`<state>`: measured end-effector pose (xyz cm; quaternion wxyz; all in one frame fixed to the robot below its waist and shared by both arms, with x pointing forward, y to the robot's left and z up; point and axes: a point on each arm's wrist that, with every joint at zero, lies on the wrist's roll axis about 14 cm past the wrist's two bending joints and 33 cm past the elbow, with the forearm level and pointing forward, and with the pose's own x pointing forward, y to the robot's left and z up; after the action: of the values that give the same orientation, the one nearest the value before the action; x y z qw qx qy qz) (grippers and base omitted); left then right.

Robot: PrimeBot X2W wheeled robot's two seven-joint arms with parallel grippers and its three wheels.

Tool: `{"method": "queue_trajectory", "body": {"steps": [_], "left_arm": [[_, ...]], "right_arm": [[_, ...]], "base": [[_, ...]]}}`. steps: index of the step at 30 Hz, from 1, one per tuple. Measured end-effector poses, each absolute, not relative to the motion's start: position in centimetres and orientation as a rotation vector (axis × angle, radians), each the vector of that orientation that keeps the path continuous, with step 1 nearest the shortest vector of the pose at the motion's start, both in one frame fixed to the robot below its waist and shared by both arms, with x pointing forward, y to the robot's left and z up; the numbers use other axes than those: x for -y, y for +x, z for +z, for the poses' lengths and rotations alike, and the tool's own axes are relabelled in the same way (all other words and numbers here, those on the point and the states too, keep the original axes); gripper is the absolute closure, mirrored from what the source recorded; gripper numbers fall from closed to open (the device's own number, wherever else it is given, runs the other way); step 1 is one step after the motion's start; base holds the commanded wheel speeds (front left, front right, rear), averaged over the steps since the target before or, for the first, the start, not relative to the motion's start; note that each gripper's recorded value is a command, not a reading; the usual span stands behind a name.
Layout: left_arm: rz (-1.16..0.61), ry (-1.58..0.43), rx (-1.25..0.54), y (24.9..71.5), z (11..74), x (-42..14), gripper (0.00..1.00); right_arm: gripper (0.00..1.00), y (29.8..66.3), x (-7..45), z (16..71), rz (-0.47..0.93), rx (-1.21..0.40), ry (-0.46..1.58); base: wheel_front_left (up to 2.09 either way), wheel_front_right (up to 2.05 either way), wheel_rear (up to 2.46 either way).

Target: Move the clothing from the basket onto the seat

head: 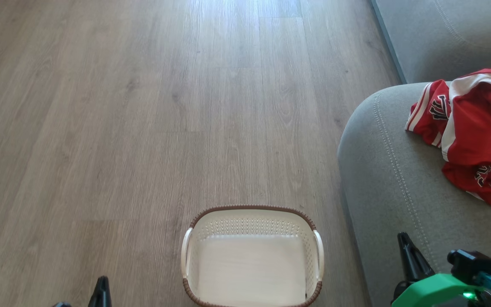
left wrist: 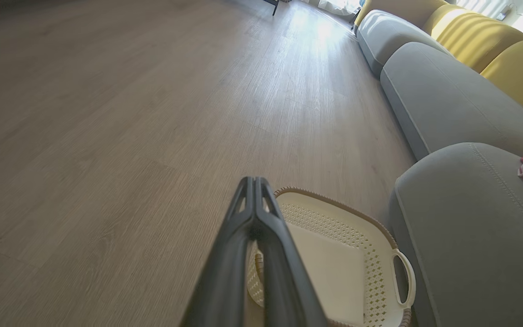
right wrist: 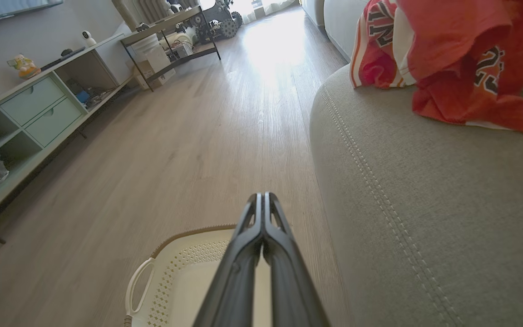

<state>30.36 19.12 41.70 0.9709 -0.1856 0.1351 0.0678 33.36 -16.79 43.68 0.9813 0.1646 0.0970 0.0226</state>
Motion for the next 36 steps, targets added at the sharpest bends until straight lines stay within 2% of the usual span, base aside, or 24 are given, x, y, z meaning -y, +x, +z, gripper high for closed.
{"method": "queue_trajectory", "body": {"steps": [36], "left_arm": [[0.177,-0.762,-0.277,32.7,42.9,-19.1,1.00]], "right_arm": [[1.00,34.8,18.4,44.6,-0.055,-0.177,0.733]], "base": [[0.00,0.00,0.00]]}}
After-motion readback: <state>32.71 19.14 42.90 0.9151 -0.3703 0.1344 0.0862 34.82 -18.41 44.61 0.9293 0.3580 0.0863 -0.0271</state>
